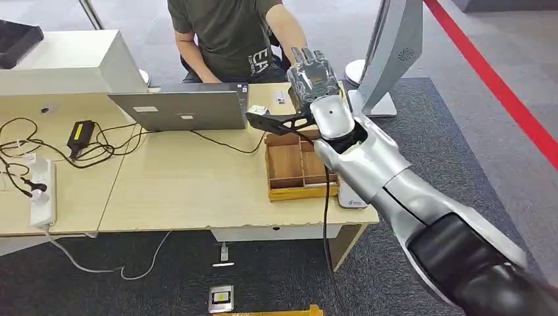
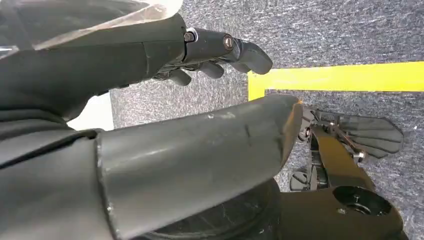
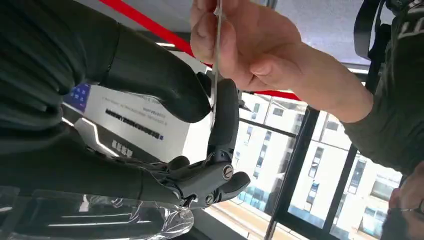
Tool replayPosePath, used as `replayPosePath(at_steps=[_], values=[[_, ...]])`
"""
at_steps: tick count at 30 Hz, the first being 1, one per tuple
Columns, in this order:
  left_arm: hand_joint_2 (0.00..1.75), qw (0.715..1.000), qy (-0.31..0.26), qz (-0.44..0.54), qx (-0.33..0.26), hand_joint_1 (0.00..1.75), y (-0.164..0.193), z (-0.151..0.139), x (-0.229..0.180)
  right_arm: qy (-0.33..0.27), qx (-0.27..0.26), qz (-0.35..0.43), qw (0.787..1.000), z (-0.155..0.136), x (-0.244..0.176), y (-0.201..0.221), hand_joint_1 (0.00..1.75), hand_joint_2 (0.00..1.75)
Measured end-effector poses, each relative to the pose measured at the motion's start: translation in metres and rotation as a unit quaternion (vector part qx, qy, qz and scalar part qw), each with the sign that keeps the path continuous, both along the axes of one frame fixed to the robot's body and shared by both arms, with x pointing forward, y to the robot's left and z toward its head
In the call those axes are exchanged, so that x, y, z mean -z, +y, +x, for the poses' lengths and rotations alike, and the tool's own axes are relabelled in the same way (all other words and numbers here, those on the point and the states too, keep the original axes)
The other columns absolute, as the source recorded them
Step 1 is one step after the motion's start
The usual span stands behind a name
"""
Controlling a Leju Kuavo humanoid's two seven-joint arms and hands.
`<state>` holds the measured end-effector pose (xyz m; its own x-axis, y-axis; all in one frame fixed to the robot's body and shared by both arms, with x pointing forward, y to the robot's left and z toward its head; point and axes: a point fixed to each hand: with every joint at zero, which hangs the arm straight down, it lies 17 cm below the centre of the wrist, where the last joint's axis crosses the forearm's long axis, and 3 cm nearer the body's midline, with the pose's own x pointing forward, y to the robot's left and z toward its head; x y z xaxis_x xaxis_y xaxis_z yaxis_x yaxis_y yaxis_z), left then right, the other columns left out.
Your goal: Pass the card to the sensor for recognition and then transmit it.
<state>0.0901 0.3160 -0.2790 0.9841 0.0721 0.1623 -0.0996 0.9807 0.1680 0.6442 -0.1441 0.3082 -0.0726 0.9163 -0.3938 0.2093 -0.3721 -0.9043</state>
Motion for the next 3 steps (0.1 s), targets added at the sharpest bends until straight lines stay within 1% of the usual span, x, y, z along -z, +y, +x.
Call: replayPosePath(at_steps=[2,3], values=[[0.0,1.0,0.0,0.001,-0.001,0.0,-0.0001,-0.0001,0.0,0.0,-0.001,-0.003,1.0,-0.0003,0.001,0.0009,1.75,1.75],[0.0,1.0,0.002,0.002,-0.003,0.0,0.0002,-0.0005,0.0001,0.0,0.0,-0.005,1.0,-0.0004,0.0016,0.0008,0.0,1.75]])
